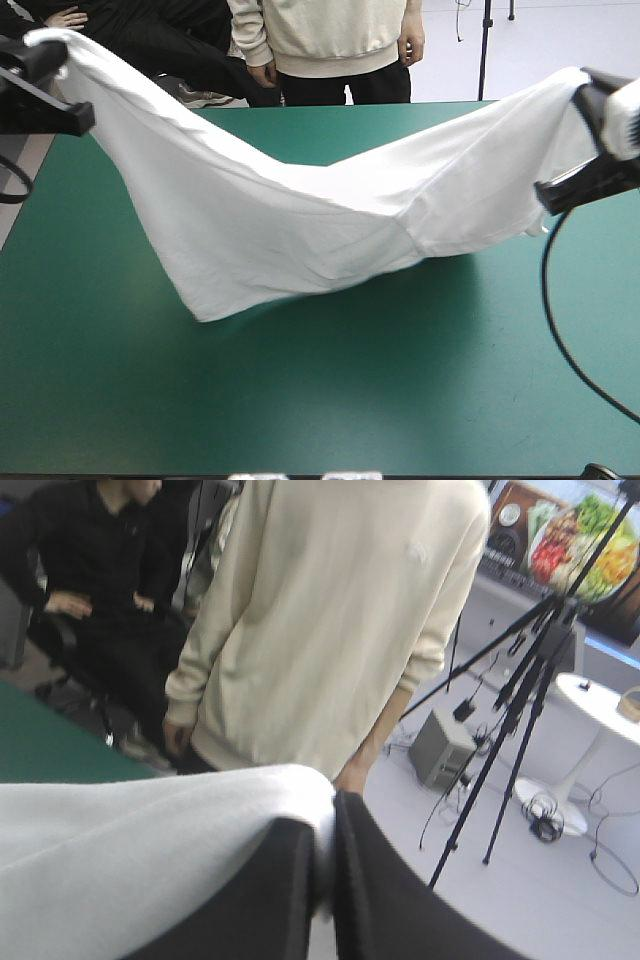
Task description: Fold the cloth
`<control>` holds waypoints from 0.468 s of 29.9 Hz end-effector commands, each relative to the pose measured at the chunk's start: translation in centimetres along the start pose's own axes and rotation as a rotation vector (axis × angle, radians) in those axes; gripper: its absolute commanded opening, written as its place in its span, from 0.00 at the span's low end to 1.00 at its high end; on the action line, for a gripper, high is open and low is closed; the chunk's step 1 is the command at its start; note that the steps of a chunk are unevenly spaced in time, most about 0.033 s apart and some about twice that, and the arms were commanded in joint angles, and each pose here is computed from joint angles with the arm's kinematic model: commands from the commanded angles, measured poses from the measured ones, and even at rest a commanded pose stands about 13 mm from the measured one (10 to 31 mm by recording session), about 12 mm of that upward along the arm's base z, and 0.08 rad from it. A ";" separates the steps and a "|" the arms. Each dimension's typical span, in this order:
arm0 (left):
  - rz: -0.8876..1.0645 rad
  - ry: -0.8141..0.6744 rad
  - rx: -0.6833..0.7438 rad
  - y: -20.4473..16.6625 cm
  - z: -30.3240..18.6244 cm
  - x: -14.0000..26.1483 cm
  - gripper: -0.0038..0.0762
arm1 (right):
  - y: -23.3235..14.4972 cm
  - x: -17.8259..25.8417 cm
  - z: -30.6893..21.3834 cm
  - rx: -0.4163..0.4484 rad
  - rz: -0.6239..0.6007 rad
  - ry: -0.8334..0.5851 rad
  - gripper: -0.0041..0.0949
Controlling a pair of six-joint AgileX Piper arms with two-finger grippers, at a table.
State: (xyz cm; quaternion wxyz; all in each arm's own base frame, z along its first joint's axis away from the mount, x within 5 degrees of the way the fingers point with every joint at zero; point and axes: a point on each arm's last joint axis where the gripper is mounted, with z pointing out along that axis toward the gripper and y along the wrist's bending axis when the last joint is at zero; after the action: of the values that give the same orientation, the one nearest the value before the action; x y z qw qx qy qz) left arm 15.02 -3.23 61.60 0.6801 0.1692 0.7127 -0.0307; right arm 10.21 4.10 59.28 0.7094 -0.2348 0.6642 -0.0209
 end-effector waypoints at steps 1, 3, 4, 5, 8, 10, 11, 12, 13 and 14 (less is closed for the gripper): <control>0.014 -0.308 -0.053 0.0 -4.7 -4.1 0.03 | -2.7 -3.1 -3.7 0.081 0.011 -0.219 0.04; 0.024 -0.419 -0.078 0.0 -6.8 -5.5 0.03 | -3.7 -3.9 -5.2 0.104 0.025 -0.267 0.04; 0.030 -0.463 -0.089 0.0 -7.8 -6.0 0.03 | -4.0 -4.1 -5.6 0.115 0.023 -0.277 0.04; 0.036 -0.500 -0.099 0.0 -8.7 -6.4 0.03 | -4.5 -4.3 -6.2 0.137 0.020 -0.288 0.04; 0.052 -0.542 -0.123 -0.1 -10.2 -7.0 0.03 | -5.1 -4.6 -6.4 0.167 0.010 -0.247 0.04; 0.062 -0.514 -0.144 0.1 -10.2 -6.8 0.03 | -5.1 -4.5 -5.7 0.183 0.002 -0.194 0.04; 0.068 -0.487 -0.151 0.2 -10.0 -6.5 0.03 | -4.9 -4.3 -5.0 0.184 -0.007 -0.150 0.04; 0.071 -0.445 -0.157 0.3 -9.5 -6.2 0.03 | -4.6 -4.1 -4.2 0.184 -0.016 -0.104 0.04; 0.069 -0.400 -0.160 0.4 -8.8 -5.8 0.03 | -4.4 -3.8 -3.4 0.182 -0.024 -0.058 0.04; 0.069 -0.345 -0.162 0.6 -7.9 -5.3 0.03 | -3.8 -3.5 -2.0 0.179 -0.044 -0.003 0.04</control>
State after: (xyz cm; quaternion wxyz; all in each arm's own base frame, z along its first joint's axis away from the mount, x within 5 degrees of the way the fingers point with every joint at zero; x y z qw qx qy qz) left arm 5.98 -1.67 67.93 0.8170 0.1391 0.5594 0.0117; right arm 6.46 -0.28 64.16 0.7478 -0.1772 0.6374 -0.0557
